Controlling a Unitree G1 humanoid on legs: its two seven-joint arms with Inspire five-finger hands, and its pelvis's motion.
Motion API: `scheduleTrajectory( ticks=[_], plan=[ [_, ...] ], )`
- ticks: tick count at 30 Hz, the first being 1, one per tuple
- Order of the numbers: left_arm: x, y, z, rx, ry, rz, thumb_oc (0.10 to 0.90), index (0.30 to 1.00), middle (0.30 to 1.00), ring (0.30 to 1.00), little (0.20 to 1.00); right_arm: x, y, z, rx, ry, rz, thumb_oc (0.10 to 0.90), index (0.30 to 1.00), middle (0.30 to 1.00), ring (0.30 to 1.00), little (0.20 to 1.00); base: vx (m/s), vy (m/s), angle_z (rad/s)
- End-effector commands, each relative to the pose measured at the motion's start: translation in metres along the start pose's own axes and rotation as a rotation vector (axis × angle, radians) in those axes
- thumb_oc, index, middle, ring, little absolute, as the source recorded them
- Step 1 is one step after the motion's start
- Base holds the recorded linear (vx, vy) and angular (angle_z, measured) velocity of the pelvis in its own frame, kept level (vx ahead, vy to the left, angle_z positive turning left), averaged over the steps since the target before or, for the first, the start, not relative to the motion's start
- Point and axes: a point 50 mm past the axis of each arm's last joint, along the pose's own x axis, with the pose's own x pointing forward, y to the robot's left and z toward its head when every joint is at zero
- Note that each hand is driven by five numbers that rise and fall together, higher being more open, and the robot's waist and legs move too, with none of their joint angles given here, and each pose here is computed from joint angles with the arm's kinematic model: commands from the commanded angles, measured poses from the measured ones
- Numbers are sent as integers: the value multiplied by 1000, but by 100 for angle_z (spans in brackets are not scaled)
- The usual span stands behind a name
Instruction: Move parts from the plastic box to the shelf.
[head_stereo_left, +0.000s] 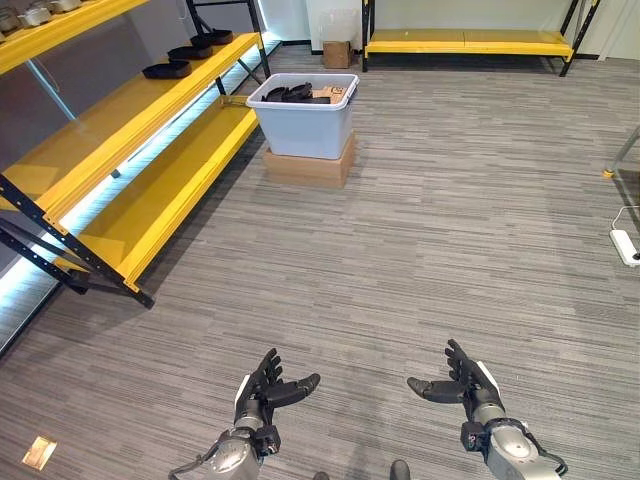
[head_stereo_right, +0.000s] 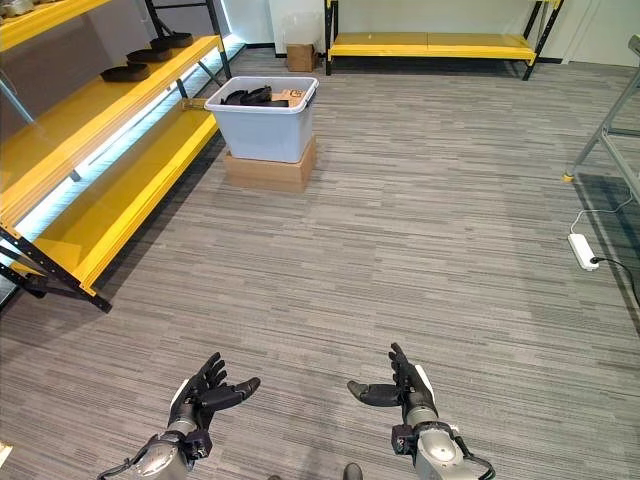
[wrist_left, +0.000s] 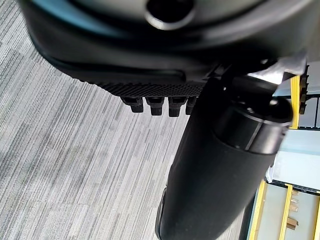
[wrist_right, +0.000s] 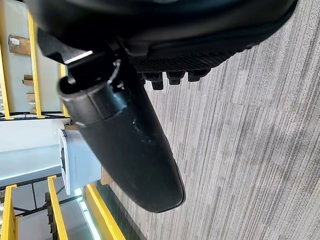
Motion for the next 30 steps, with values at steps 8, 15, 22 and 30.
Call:
scheduleTrajectory(
  ticks=[8, 15, 22, 30],
  plan=[
    [7, 12, 44, 13, -205, 23, 900, 1000, 1000, 1000, 1000, 7, 8, 43, 5, -218, 42, 900, 1000, 1000, 1000, 1000, 0, 0, 0],
    [7, 12, 46, 21, -213, 15, 900, 1000, 1000, 1000, 1000, 6, 8, 42, 11, -215, 41, 900, 1000, 1000, 1000, 1000, 0, 0, 0],
    [8, 12, 48, 21, -218, 13, 900, 1000, 1000, 1000, 1000, 7, 9, 43, 10, -216, 44, 900, 1000, 1000, 1000, 1000, 0, 0, 0],
    [9, 12, 51, 13, -230, 12, 900, 1000, 1000, 1000, 1000, 8, 10, 45, 14, -223, 48, 900, 1000, 1000, 1000, 1000, 0, 0, 0]
  ],
)
